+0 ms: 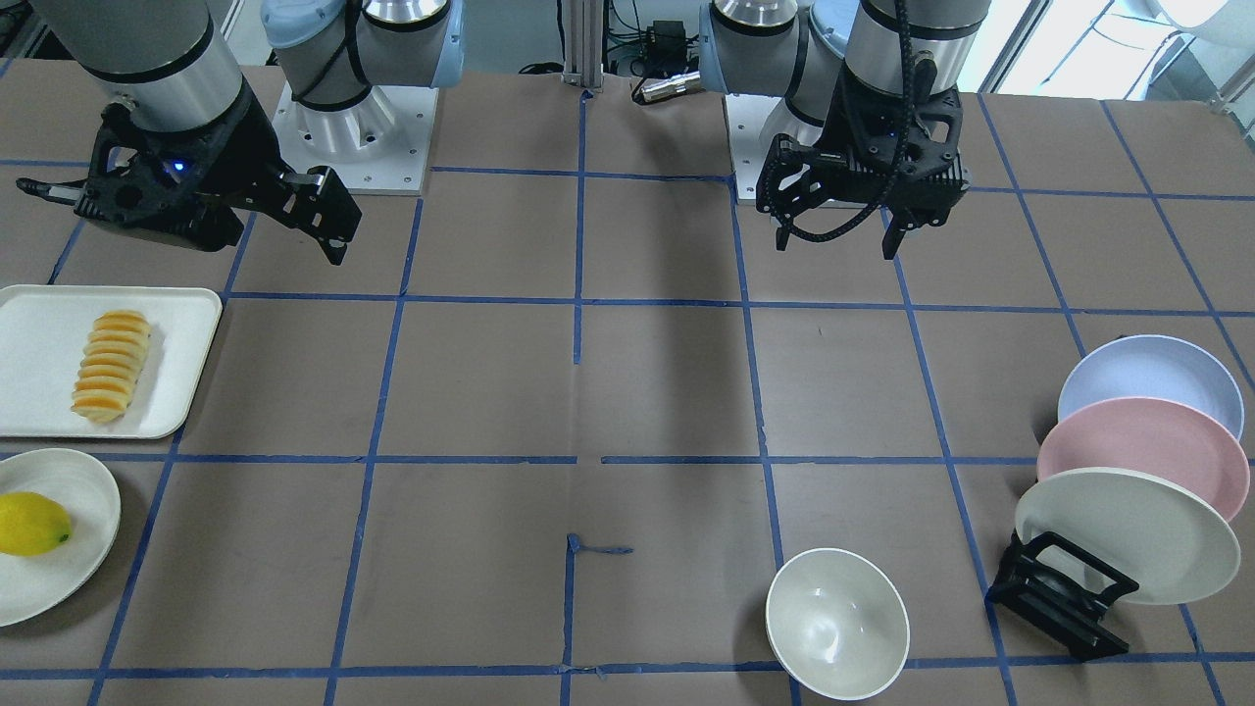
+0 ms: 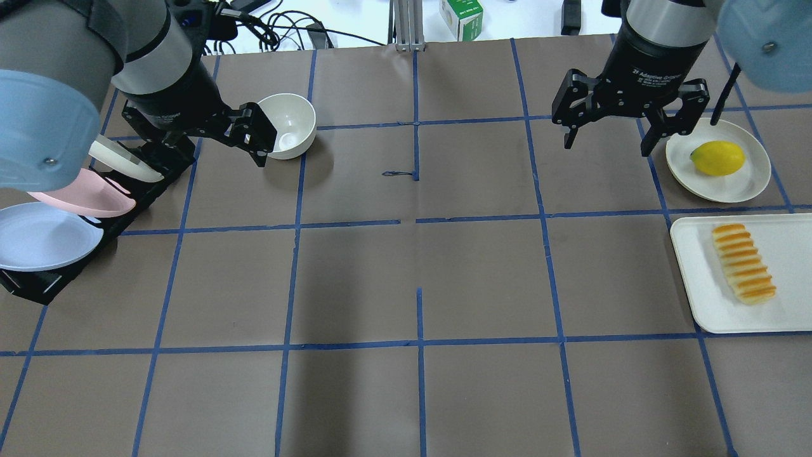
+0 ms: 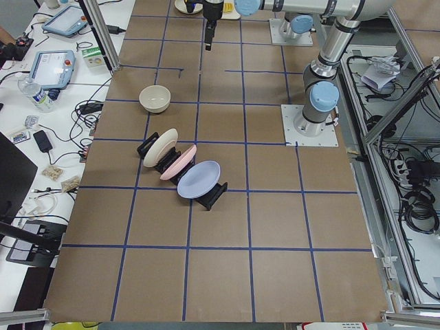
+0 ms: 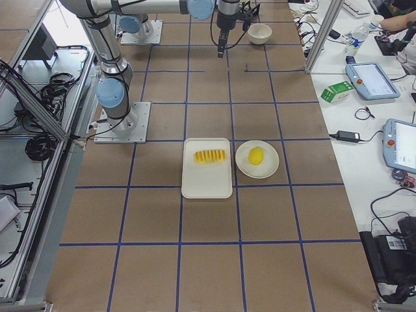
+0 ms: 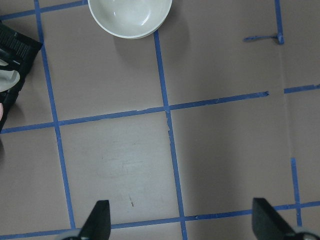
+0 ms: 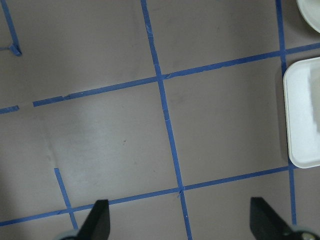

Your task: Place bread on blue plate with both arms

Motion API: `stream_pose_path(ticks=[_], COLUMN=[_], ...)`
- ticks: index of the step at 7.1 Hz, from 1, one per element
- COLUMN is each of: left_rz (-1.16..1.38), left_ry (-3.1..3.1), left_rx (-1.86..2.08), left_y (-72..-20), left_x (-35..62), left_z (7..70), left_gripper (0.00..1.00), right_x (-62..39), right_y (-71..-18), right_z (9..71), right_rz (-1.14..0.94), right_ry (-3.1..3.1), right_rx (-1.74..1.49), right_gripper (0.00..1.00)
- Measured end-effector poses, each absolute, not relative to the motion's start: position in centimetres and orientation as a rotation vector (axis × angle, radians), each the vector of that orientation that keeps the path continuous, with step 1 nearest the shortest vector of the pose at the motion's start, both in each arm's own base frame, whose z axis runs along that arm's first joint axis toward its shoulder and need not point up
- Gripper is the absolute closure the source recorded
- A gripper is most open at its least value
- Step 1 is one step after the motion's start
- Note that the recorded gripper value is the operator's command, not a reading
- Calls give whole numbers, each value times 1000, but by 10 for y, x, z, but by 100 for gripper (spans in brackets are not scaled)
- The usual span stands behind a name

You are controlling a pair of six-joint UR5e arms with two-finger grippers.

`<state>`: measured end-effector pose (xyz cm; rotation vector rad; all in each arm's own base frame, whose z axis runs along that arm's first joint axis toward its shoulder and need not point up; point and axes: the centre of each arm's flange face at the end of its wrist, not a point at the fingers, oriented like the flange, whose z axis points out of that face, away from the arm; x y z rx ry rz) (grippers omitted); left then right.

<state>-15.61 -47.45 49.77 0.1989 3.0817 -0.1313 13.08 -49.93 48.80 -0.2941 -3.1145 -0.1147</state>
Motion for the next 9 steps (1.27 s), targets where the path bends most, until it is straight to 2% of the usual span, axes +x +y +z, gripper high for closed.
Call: stream_pose_path(ticks=[5, 7, 9], left_rz=[-148, -145, -115], left_ry=[3082, 3079, 3044], left_rx=[139, -68, -323], left_y=[-485, -501, -496], left_x=[-133, -39, 100], left_z=[501, 502, 498], left_gripper=[0, 0, 0], right_x=[128, 115, 66], right_y=[-498, -503, -509], right_z=[490, 486, 478], right_rz=[-107, -117, -139], right_ry=[-3108, -3087, -3040], right_rx=[-296, -306, -309], right_gripper=[0, 0, 0])
